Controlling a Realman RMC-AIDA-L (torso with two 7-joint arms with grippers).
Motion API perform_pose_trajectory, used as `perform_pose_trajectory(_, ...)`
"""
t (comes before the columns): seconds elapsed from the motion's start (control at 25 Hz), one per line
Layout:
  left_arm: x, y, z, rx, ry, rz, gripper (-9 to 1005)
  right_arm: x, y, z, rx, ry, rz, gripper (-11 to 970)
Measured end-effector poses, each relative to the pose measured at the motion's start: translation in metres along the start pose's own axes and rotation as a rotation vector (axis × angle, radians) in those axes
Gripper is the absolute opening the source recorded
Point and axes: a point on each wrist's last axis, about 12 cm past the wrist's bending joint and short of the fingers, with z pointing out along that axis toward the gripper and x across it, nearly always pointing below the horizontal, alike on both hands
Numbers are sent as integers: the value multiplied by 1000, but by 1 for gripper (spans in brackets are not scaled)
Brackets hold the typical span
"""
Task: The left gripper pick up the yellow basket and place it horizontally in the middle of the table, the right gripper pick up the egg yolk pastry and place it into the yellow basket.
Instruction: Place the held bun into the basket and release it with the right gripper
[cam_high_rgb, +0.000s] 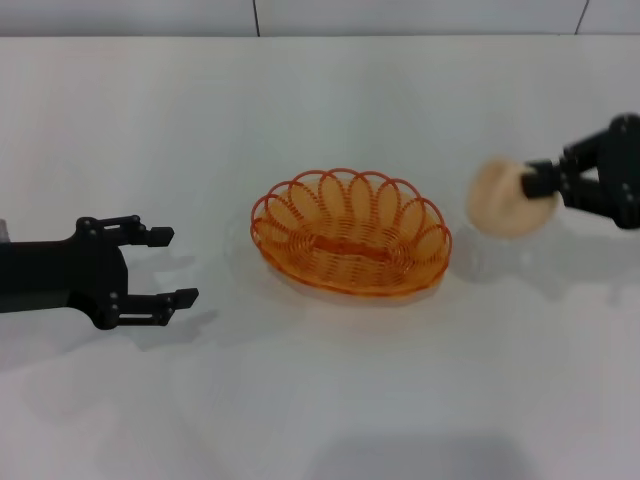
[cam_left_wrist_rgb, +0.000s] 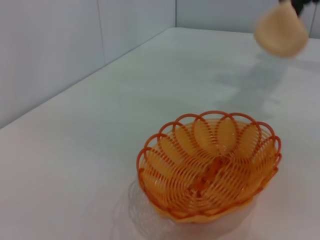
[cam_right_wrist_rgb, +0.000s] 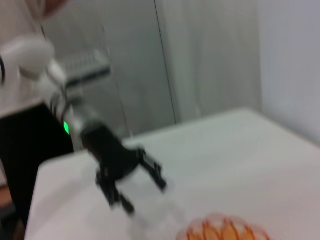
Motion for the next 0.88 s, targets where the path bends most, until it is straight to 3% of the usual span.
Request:
perform_pose_trajectory(0.2,-1,0,5,17,-5,14,800,-15,-5,27,-18,-75,-10,31)
perform_pose_trajectory(0.56,-3,2,8,35,1,15,800,-14,-7,100,18,-77,-42,34)
perform_pose_trajectory(0.88,-3,2,9,42,18,8,800,1,-1,129,57,-74,-53,71)
